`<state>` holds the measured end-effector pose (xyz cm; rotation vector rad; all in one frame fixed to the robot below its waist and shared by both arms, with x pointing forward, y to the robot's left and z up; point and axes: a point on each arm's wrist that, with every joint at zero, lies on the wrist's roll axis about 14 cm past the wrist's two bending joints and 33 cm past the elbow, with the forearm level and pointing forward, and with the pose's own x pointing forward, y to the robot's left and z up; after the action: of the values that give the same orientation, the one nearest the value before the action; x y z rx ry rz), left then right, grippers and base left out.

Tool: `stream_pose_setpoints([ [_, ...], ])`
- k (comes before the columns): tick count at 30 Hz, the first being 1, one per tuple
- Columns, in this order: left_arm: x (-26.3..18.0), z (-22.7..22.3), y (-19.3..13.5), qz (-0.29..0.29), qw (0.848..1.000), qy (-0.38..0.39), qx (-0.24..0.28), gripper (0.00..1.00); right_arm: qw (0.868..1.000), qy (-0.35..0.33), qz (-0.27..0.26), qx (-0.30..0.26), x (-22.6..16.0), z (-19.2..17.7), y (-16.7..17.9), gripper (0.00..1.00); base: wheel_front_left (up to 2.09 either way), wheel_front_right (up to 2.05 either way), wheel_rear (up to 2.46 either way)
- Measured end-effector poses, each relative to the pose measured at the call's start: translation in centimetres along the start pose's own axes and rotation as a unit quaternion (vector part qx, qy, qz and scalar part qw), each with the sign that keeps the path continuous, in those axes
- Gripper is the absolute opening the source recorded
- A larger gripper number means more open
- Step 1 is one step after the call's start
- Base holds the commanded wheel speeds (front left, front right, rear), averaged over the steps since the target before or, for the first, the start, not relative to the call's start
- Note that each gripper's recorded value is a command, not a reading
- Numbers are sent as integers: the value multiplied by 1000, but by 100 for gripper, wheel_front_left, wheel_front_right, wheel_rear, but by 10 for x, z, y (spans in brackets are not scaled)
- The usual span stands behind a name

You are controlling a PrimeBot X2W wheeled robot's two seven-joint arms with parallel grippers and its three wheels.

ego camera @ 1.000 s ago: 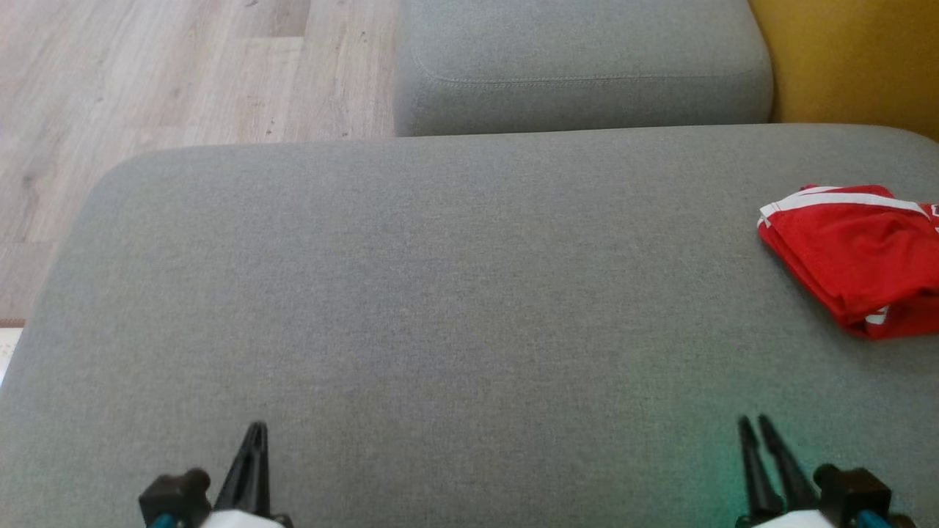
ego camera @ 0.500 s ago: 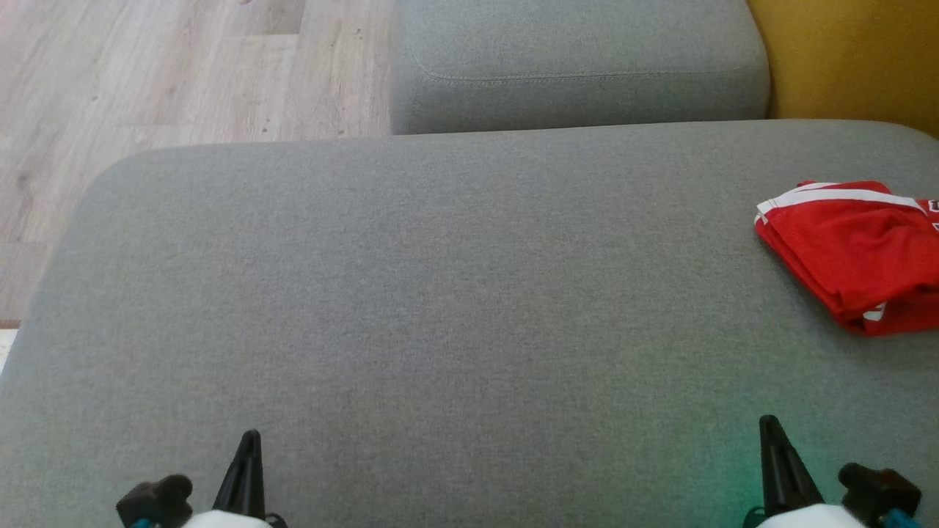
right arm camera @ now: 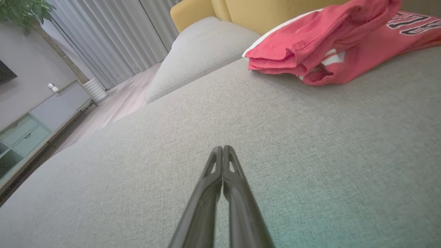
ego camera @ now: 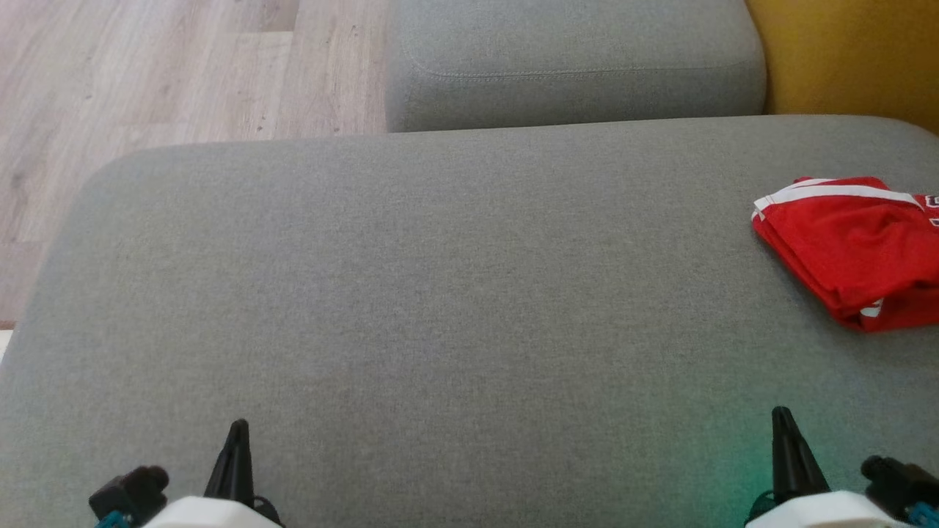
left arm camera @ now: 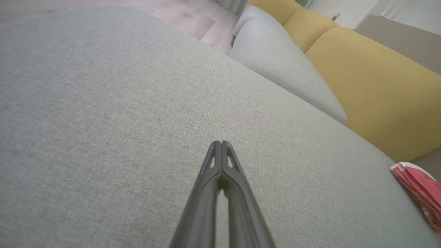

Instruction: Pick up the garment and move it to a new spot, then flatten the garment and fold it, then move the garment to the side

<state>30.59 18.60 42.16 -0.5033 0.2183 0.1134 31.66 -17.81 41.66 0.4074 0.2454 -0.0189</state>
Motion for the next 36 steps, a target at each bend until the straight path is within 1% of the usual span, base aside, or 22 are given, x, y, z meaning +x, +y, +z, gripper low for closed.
stream_pose_setpoints([
  [5,1,-1,1,3,1000,6,-27,0,1000,-8,-1,30,5,7,1,0,0,0,0],
  [12,7,5,-3,-2,998,2,-60,0,998,-8,-9,67,6,8,-2,0,0,0,0],
  [17,9,7,0,5,996,2,-88,0,995,-15,-11,98,9,14,-3,0,0,0,0],
  [23,13,10,-2,2,993,3,-122,0,991,-13,-17,136,9,14,-6,0,0,0,0],
  [27,14,9,-2,3,990,7,-144,0,987,-21,-14,159,14,21,-4,0,0,0,0],
  [36,20,14,-7,-5,981,8,-192,0,976,-24,-16,214,17,25,-5,0,0,0,0],
])
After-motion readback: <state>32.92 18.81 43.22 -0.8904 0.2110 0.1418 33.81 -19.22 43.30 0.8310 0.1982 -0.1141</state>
